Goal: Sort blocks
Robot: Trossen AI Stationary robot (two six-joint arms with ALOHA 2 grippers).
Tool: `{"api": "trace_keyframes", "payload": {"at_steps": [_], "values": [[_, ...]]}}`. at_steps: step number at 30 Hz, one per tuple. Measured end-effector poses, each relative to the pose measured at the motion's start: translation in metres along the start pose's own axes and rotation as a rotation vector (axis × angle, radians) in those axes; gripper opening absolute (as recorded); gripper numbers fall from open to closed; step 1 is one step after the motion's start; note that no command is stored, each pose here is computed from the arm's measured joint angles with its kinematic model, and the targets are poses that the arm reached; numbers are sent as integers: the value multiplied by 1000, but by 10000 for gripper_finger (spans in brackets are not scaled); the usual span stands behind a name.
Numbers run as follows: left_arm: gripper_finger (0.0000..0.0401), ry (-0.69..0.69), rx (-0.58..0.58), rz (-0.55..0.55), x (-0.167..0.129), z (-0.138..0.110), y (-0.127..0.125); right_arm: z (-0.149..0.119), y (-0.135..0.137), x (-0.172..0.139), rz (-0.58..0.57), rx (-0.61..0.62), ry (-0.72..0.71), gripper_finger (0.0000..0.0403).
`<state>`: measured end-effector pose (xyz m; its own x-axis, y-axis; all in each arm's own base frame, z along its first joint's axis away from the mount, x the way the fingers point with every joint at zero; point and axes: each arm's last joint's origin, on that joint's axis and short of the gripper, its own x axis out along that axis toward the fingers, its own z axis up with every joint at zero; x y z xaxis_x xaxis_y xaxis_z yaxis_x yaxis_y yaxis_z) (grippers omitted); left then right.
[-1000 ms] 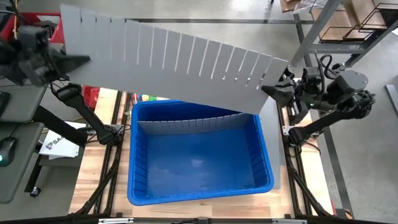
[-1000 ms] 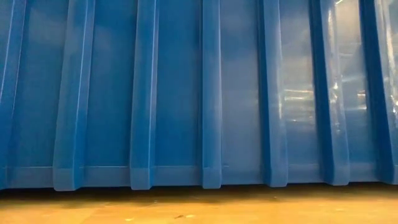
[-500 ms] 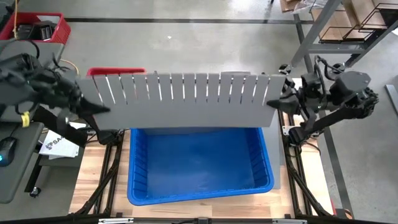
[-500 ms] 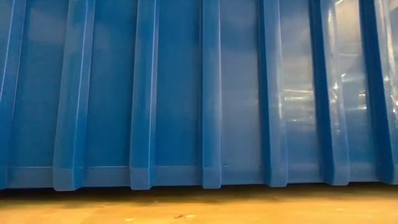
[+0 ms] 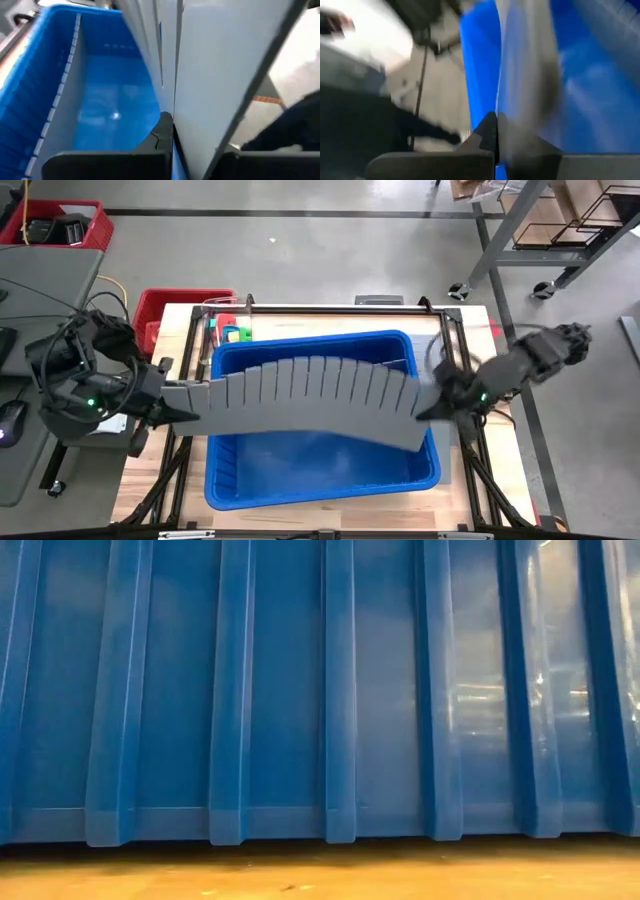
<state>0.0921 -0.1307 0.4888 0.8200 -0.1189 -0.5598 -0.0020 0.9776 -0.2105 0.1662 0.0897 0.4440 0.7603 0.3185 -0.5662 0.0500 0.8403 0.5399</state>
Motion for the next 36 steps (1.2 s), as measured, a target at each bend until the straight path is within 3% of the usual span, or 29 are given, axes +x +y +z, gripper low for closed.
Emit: {"api": "trace_keyframes", "payload": {"at_steps": [7,17,23,26,32,36], "values": [[3,64,79,-19,-1,-11,-6,-25,21,25,-69,-105,109,0],[5,69,185,-31,1,-15,-14,-33,22,13,-97,-157,91,0],[5,125,275,26,19,-38,-21,-37,18,6,-100,-187,126,0],[5,110,258,77,25,-47,-20,-38,18,6,-81,-173,153,0],[5,113,110,140,34,-63,-10,-39,18,5,-61,-164,182,0],[5,110,121,174,41,-73,-7,-40,16,2,-66,-173,196,0]]}}
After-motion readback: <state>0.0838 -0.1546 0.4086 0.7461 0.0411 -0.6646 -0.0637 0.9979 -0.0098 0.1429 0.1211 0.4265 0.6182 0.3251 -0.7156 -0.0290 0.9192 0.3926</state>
